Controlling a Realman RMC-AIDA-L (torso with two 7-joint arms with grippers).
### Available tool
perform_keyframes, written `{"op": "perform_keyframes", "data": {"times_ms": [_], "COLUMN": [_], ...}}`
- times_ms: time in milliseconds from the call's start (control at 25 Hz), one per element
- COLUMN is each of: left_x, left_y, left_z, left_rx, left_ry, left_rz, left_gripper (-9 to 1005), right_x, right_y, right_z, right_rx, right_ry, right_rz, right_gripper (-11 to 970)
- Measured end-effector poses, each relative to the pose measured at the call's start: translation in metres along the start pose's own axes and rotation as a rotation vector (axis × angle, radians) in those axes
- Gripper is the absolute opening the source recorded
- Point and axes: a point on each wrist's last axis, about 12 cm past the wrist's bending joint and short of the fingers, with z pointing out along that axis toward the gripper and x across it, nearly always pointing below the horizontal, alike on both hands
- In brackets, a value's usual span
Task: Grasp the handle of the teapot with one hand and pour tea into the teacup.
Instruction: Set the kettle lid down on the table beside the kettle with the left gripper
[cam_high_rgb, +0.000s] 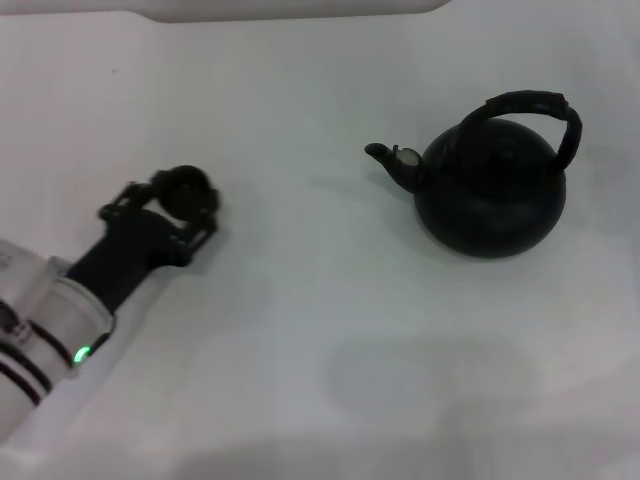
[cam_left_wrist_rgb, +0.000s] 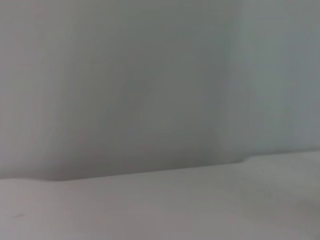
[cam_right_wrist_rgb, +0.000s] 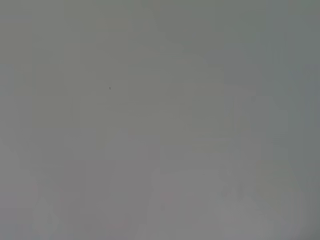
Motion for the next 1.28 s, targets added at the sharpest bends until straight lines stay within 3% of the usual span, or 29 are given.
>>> {"op": "perform_keyframes", "data": {"times_ms": [40,80,200,480,1280], "left_x": [0.0,-0.002,-0.003,0.002,0.006], "left_y": [0.0,-0.013,-0.02,-0.03,-0.028], "left_z": [0.0,0.007,0.01,0.007,0.013], "left_rx": [0.0,0.088,0.146,0.207,0.203], "left_ry": [0.0,0.005,0.013,0.031,0.094], "left_rz": [0.0,0.035,0.063,0.088,0.111], "left_gripper": [694,694,694,695,696], "right_x": [0.0,0.0,0.0,-0.001,-0.001], "right_y": [0.0,0.0,0.001,0.001,0.002], "right_z": [0.0,0.0,0.001,0.001,0.002], "right_rx": [-0.001,-0.001,-0.002,-0.003,-0.006], "right_ry": [0.0,-0.001,-0.001,-0.001,-0.006], "right_rz": [0.001,0.002,0.002,0.003,0.004], "right_gripper": [644,644,644,644,643]}}
